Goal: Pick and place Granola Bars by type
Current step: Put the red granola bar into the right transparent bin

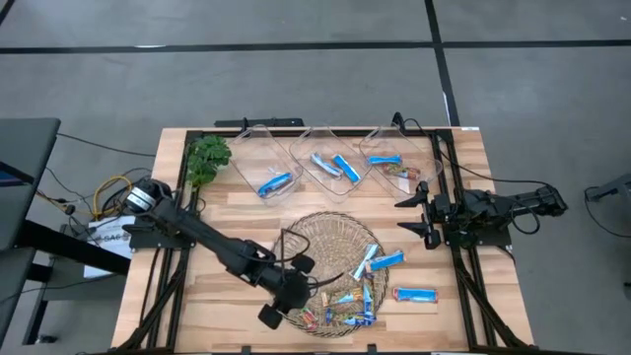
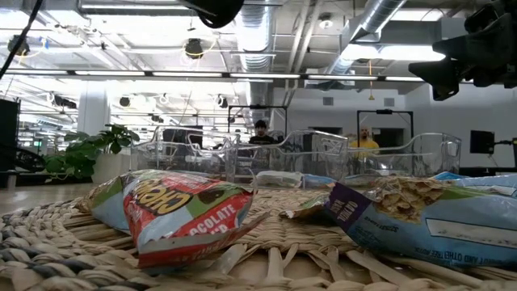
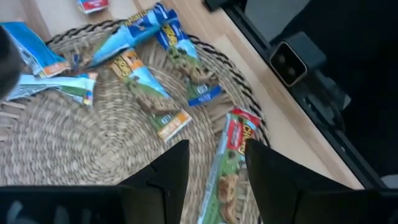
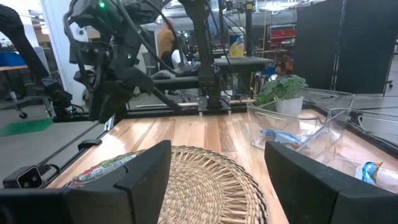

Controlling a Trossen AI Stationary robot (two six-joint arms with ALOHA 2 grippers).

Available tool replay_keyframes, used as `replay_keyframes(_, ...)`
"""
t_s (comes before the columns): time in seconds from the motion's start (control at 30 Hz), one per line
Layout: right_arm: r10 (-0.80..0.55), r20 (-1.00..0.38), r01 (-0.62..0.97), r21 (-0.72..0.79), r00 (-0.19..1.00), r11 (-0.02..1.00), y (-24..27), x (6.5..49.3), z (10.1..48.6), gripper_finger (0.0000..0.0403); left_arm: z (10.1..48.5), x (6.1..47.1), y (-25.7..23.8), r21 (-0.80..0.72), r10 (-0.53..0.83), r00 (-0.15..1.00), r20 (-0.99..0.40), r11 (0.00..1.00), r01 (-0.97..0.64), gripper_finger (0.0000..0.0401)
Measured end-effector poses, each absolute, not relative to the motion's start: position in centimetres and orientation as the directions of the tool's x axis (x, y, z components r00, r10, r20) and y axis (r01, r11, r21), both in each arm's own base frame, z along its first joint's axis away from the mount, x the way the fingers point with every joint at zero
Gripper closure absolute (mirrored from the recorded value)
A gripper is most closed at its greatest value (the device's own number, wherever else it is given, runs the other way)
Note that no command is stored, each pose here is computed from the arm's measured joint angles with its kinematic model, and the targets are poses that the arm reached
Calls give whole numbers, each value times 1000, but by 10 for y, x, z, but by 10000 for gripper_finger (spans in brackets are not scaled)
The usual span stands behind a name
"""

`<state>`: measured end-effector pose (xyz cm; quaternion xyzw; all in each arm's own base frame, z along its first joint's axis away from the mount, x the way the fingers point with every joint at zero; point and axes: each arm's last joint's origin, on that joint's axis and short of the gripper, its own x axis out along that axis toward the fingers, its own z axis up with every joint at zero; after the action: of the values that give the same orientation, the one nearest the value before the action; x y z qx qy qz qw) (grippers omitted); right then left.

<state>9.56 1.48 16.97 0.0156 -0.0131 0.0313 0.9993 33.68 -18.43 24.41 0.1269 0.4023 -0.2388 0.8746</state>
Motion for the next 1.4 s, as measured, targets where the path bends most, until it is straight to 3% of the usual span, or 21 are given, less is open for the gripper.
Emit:
replay_keyframes(0.23,62,27,-63,31,998,998,15,96,170,147,226,332,-191,62,-244,499,-832,852,520,250)
replay_keyframes(0.63,62,31,-63,31,998,998,15,96,170,147,182,338,-207,56,-232,400,-886,805,591,250)
replay_keyframes(0.9,59,35,-60,32,998,998,15,96,170,147,165,337,-209,136,-153,410,-899,793,594,244)
replay_keyframes(1.2,61,22,-61,30,998,998,15,97,169,147,152,340,-211,139,-151,403,-903,784,605,212)
replay_keyframes(1.4,62,21,-62,29,998,998,15,97,169,147,149,341,-211,149,-137,404,-905,785,601,210)
